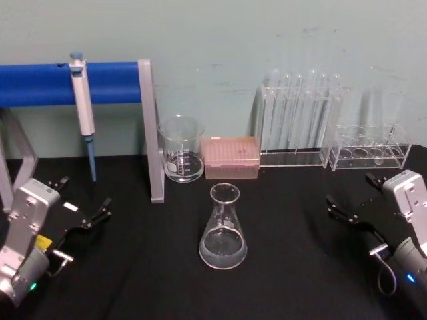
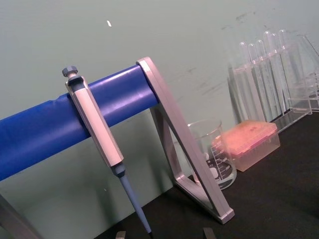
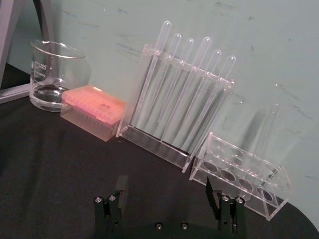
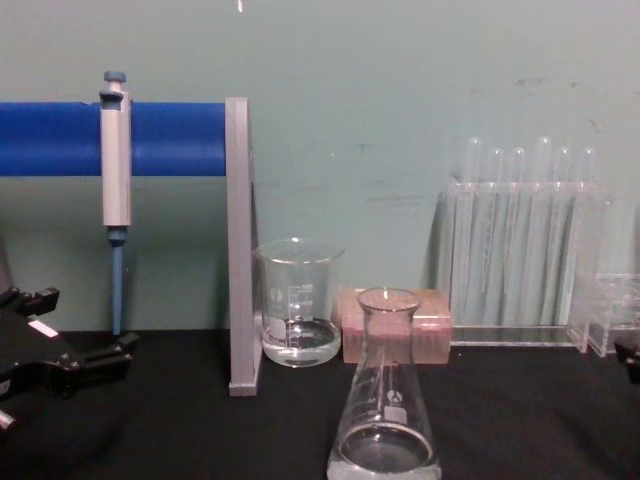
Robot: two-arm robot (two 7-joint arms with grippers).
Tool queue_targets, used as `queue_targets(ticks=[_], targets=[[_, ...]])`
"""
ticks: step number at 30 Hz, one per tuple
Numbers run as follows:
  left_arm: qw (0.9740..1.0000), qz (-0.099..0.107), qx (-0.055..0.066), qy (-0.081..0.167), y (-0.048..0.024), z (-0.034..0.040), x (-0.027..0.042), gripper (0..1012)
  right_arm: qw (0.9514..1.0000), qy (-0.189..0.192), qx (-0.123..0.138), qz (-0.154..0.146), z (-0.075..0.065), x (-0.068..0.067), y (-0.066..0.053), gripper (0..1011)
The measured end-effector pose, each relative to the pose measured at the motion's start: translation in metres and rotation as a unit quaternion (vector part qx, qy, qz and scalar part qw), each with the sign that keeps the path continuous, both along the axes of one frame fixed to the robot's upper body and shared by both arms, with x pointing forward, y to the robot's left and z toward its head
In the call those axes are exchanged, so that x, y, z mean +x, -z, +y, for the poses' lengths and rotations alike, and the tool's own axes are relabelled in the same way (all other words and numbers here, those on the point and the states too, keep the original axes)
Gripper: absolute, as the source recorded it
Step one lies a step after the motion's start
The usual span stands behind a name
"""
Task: Grasp the erlenmeyer flask with one hand, shake it three times, then place it back.
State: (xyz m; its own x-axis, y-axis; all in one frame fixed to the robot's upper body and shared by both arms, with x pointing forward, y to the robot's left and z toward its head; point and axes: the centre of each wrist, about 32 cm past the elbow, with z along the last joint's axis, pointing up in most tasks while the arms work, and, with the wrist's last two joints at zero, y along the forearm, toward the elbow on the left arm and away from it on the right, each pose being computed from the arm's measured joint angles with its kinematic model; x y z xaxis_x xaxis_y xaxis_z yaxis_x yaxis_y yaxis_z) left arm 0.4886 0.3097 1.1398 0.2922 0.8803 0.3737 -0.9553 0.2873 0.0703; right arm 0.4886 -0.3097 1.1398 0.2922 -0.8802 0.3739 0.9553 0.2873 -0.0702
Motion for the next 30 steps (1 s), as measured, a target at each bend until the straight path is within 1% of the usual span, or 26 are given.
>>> queue_targets(ticks=[4,9,15,17,19,20,22,23,25,29,30], targets=[[1.0000,0.000,0.000,0.000,0.0000,0.0000,0.0000,1001,1.0000,-0.002,0.001,-0.001,-0.002,0.000,-0.001,1003],[1.0000,0.000,0.000,0.000,0.0000,0.0000,0.0000,1001,0.9999,-0.015,0.008,0.000,-0.006,-0.003,-0.005,1002],[1.0000,0.000,0.000,0.000,0.0000,0.0000,0.0000,1001,0.9978,-0.046,0.045,0.018,-0.012,-0.013,-0.011,1002],[1.0000,0.000,0.000,0.000,0.0000,0.0000,0.0000,1001,0.9954,-0.064,0.066,0.030,-0.015,-0.020,-0.013,1003],[1.0000,0.000,0.000,0.000,0.0000,0.0000,0.0000,1001,0.9946,-0.068,0.071,0.033,-0.015,-0.022,-0.014,1003],[1.0000,0.000,0.000,0.000,0.0000,0.0000,0.0000,1001,0.9931,-0.077,0.080,0.038,-0.016,-0.024,-0.015,1003],[1.0000,0.000,0.000,0.000,0.0000,0.0000,0.0000,1001,0.9917,-0.085,0.087,0.042,-0.016,-0.026,-0.016,1003],[1.0000,0.000,0.000,0.000,0.0000,0.0000,0.0000,1001,0.9902,-0.093,0.094,0.046,-0.015,-0.028,-0.016,1003],[1.0000,0.000,0.000,0.000,0.0000,0.0000,0.0000,1001,0.9877,-0.108,0.102,0.049,-0.013,-0.030,-0.018,1003],[1.0000,0.000,0.000,0.000,0.0000,0.0000,0.0000,1001,0.9847,-0.127,0.108,0.051,-0.010,-0.031,-0.019,1003],[1.0000,0.000,0.000,0.000,0.0000,0.0000,0.0000,1001,0.9833,-0.136,0.109,0.052,-0.009,-0.031,-0.020,1003]])
